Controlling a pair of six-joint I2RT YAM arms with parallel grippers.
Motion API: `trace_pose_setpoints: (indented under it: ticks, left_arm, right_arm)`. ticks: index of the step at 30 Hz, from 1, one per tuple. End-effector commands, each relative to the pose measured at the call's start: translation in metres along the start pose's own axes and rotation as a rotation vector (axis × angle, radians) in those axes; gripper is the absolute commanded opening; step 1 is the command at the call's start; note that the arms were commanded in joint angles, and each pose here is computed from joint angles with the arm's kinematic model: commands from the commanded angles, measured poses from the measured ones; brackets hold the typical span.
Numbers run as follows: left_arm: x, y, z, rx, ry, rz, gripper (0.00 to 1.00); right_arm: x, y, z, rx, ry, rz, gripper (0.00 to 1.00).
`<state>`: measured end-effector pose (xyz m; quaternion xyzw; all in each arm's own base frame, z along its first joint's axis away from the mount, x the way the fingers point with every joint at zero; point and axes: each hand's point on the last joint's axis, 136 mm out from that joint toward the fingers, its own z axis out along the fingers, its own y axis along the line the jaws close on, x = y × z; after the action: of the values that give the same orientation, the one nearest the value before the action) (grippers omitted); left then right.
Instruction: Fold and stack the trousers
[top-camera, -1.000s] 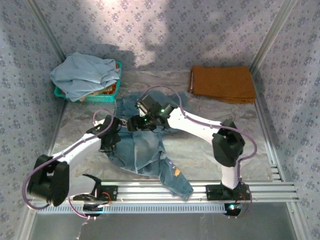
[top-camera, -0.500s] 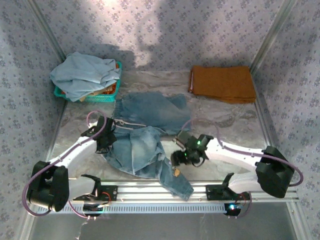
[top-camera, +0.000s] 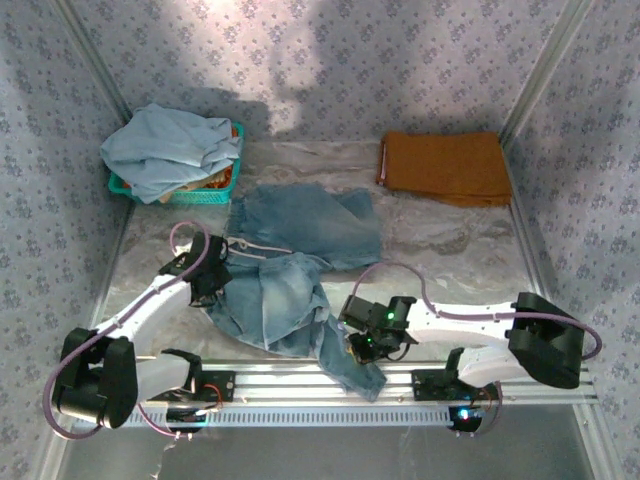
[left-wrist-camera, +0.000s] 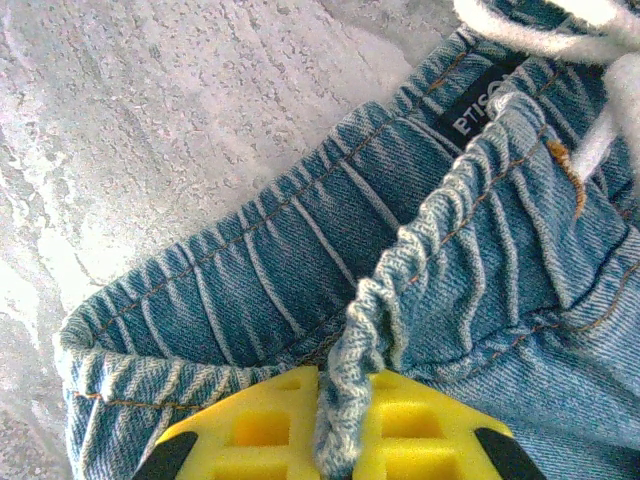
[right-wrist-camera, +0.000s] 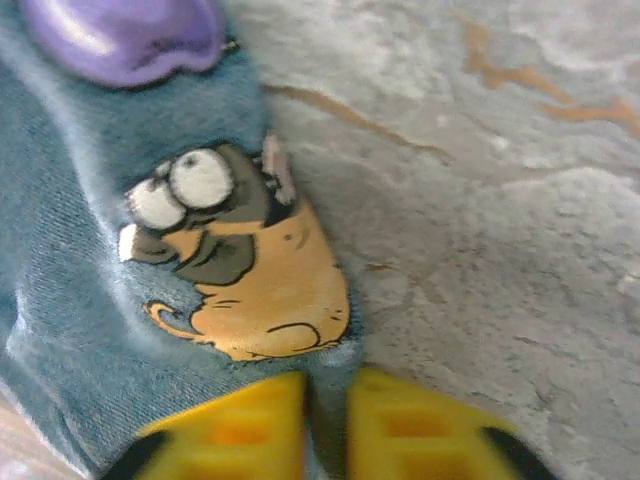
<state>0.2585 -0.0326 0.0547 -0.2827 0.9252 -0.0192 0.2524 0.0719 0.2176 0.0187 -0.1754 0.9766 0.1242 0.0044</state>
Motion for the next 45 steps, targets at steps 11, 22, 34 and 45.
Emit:
trace_pose_setpoints:
  ticks: [11,22,34,45]
  left_arm:
    - [-0.049,0.02,-0.041,0.007,-0.13,-0.119,0.0]
    - [-0.064,0.042,-0.064,-0.031,-0.158,-0.206,0.0]
    - [-0.042,0.107,-0.083,-0.209,-0.21,-0.341,0.0]
    - [-0.055,0.127,-0.077,-0.262,-0.229,-0.43,0.0]
  right_arm:
    - [-0.089,-0.14,-0.155,0.294,-0.411,0.45,0.0]
    - [-0.106,-0.196,-0.248,0.28,-0.571,0.631,0.0]
    - [-0.052,-0.283,-0.21,0.433,-0.501,1.021,0.1]
    - [-0.051,-0.304,-0.215,0.428,-0.577,1.119,0.62]
